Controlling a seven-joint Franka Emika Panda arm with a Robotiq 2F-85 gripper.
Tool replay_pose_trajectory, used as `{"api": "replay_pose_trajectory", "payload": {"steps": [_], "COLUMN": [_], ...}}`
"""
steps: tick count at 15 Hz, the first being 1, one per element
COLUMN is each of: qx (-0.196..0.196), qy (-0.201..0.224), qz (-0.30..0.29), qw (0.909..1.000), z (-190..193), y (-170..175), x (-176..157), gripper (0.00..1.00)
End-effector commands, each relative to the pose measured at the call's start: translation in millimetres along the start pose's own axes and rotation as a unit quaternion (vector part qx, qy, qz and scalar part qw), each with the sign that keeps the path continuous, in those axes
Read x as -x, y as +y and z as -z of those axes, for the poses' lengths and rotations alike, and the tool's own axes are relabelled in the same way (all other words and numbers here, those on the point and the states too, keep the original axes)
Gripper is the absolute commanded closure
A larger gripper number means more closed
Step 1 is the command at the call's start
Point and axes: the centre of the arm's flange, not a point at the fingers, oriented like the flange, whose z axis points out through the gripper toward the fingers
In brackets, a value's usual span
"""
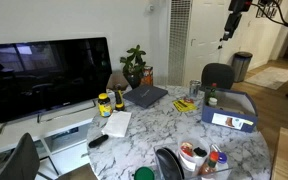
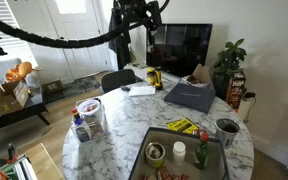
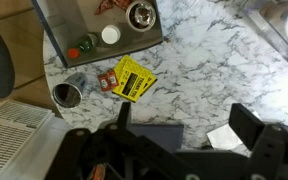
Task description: Shift the silver cup to the left
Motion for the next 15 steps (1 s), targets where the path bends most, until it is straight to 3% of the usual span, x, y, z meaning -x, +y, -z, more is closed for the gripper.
{"api": "replay_pose_trajectory", "payload": {"steps": [1, 8, 11, 15], "qx": [0.000, 0.000, 0.007, 0.052], "qy": [0.000, 0.000, 0.031, 0.077], "qz": [0.000, 0.000, -0.066, -0.169], "qw": [1.0000, 1.0000, 0.9973, 0.9812], "z": [0.0, 0.0, -10.8, -58.4], "y": [0.0, 0.0, -18.5, -17.2], "x": [0.0, 0.0, -58.3, -129.1], "gripper": [0.00, 0.00, 0.00, 0.00]}}
